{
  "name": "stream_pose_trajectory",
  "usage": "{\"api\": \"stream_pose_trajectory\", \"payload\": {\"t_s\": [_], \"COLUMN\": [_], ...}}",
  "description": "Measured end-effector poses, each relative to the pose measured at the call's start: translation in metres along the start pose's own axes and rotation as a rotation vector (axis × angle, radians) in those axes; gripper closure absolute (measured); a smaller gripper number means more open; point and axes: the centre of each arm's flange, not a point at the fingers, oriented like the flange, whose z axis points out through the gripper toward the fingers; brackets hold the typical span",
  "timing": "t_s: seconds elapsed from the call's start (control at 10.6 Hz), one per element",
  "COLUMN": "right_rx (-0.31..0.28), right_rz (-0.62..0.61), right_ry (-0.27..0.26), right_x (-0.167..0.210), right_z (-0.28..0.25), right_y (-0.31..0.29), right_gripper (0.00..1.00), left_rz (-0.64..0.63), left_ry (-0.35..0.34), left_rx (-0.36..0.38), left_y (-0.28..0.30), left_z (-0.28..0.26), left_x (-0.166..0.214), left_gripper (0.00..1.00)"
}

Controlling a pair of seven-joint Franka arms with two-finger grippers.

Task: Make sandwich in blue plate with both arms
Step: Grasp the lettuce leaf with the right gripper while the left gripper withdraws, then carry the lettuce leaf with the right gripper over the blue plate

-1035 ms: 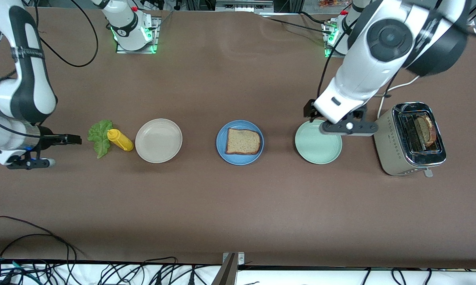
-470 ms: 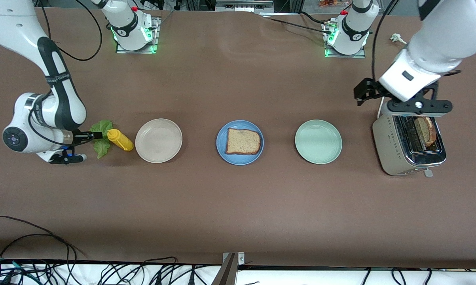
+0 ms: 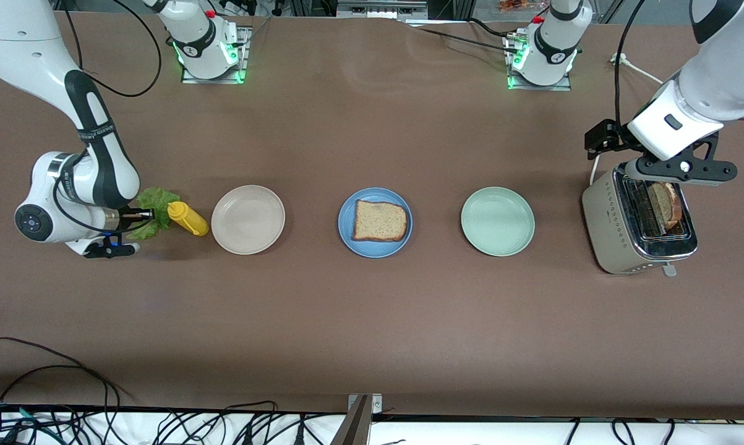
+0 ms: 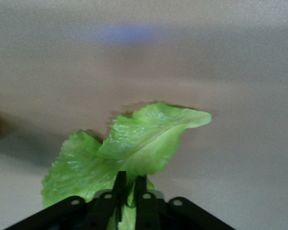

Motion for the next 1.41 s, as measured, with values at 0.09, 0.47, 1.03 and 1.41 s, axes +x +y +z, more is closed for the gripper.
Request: {"api": "stream_pose_trajectory", "payload": {"t_s": [0.09, 0.47, 1.03, 1.41], "right_rx": [-0.001, 0.012, 0.033, -0.041], "right_rz": [0.001, 0.006, 0.032, 0.096], "right_ry": [0.003, -0.073, -0.250, -0.229], "right_x": [0.001, 0.002, -0.039, -0.039], "right_z": [-0.002, -0.059, -0.201, -0.240], "right_y": [0.000, 0.004, -0.011, -0.104], "right_gripper": [0.94, 0.95, 0.96, 0.96], "left_rz": [0.013, 0.015, 0.052, 0.051], "left_ry": [-0.004, -0.032, -0.028, 0.007], "left_rx": [0.001, 0.003, -0.003, -0.002], "left_y": [-0.009, -0.025, -0.051, -0.052], "left_z": [0.001, 0.011, 0.026, 0.023], "left_x": [-0.004, -0.021, -0.038, -0.034], "left_gripper": [0.00, 0.00, 0.00, 0.00]}}
